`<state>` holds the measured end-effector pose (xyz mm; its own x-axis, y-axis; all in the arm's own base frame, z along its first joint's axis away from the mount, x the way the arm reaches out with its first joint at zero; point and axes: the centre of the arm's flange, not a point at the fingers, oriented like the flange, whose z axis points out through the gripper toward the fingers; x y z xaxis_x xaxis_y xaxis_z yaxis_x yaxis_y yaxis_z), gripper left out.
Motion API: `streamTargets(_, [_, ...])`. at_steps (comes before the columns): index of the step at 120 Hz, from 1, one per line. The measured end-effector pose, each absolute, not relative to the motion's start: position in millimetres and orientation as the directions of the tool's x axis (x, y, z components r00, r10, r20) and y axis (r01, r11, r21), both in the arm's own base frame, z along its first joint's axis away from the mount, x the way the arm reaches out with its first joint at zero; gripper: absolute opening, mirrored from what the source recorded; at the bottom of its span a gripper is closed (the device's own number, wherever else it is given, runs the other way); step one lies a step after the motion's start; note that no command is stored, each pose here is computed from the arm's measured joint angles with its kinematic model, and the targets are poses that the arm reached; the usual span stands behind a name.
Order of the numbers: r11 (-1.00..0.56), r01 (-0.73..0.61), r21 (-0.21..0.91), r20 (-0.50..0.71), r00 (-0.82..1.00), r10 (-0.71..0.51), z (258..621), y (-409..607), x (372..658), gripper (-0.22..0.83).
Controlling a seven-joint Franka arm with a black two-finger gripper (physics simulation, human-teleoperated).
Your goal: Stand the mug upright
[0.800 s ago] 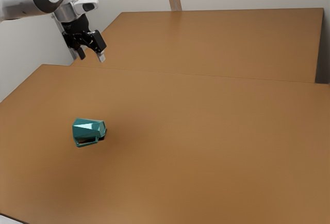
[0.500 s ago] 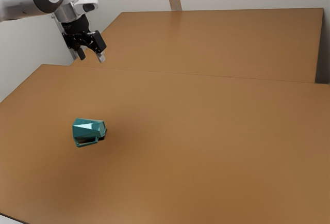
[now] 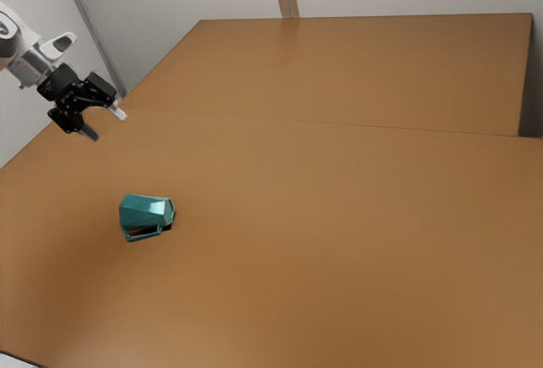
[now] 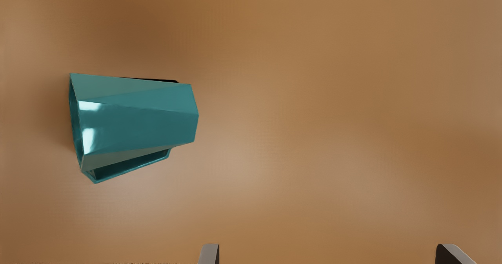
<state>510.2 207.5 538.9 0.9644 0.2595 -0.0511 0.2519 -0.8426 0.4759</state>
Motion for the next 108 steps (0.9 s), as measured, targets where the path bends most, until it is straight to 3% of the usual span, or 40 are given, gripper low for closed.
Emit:
streamTargets(40, [-0.641, 0.505, 0.577, -0.081, 0.817, 0.571, 473.3, 349.0, 428.7, 0.62])
streamTargets(47, [-0.64, 0.499, 0.585, -0.08, 0.82, 0.566, 460.5, 345.6, 437.9, 0.62])
streamTargets(65, [-0.718, 0.374, 0.587, -0.079, 0.909, 0.408, 436.0, 263.0, 502.9, 0.61])
streamTargets(108, [-0.598, 0.398, 0.696, -0.087, 0.873, 0.479, 366.3, 293.1, 491.5, 0.61])
